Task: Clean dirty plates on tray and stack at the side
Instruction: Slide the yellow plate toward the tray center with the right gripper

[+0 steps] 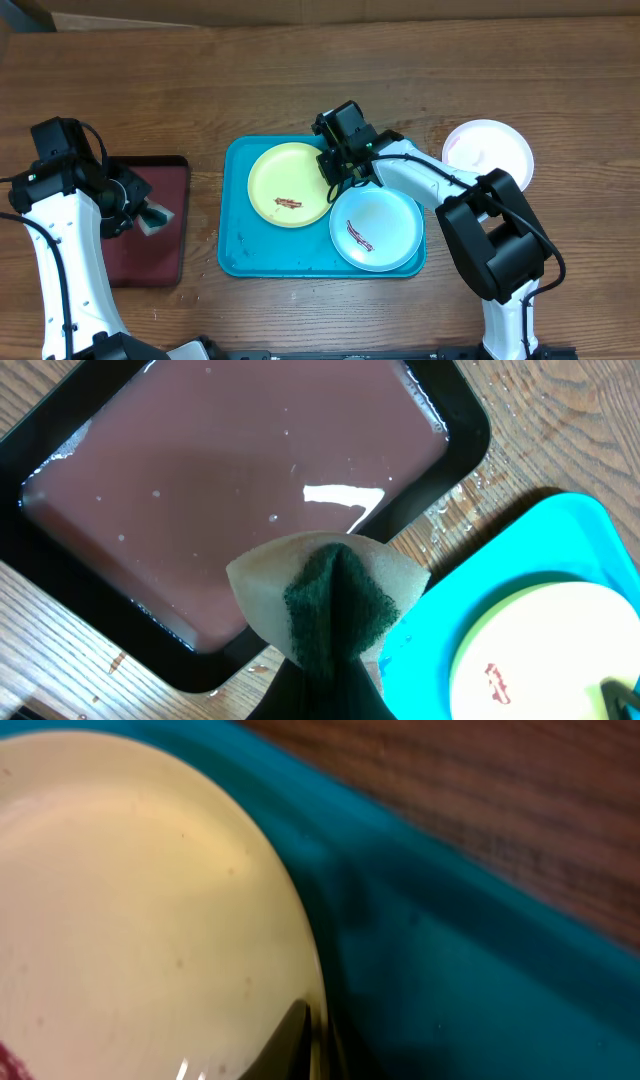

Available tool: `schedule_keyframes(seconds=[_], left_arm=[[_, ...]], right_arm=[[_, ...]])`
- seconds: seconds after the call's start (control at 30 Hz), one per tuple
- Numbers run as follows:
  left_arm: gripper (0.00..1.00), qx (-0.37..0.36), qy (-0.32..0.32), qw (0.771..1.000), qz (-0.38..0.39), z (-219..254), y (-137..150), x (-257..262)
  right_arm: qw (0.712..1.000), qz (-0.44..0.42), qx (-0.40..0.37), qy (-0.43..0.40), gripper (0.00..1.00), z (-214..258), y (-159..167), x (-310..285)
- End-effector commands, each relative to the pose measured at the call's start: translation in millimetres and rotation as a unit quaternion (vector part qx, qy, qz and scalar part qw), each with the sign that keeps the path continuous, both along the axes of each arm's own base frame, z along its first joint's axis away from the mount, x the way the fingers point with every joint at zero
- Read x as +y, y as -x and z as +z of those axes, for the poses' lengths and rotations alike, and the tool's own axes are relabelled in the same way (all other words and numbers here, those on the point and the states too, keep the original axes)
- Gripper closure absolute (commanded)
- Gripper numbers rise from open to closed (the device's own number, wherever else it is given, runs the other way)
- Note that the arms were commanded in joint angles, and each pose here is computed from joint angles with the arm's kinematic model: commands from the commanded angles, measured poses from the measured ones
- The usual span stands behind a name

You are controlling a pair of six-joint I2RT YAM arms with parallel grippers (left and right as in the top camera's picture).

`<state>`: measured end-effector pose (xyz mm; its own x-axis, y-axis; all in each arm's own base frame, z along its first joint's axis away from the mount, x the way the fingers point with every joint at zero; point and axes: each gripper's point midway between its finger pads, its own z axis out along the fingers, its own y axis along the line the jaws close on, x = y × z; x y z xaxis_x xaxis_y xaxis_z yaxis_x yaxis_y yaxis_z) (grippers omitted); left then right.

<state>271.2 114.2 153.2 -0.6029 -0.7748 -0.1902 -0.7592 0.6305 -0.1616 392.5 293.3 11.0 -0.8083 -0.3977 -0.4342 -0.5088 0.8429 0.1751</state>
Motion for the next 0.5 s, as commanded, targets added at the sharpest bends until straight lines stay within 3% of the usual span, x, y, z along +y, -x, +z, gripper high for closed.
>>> schedule_keyframes(seconds=[0.0, 0.07, 0.13, 0.17, 0.3, 0.47], left_arm=[[0.96, -0.005, 0.002, 1.0, -0.008, 0, -2, 0], [0.96, -0.005, 0.001, 1.0, -0.008, 0, -3, 0], [0.96, -0.005, 0.001, 1.0, -0.008, 0, -3, 0], [0.96, -0.005, 0.001, 1.0, -0.008, 0, -3, 0], [0.96, -0.004, 0.002, 1.0, -0.008, 0, -2, 0], [0.96, -0.004, 0.002, 1.0, -0.008, 0, -2, 0]], right_arm=[[0.998, -0.039, 0.051, -0.026, 0.87, 35, 26, 21], [0.996, -0.046, 0.068, -0.038, 0.75, 52, 38, 31], [0.995, -0.053, 0.069, -0.049, 0.46, 70, 45, 40], [0.995, -0.048, 0.063, -0.054, 0.4, 77, 46, 45], [0.998, -0.032, -0.007, -0.056, 0.37, 95, 24, 51], [0.989, 0.099, -0.11, 0.009, 0.35, 90, 5, 52]])
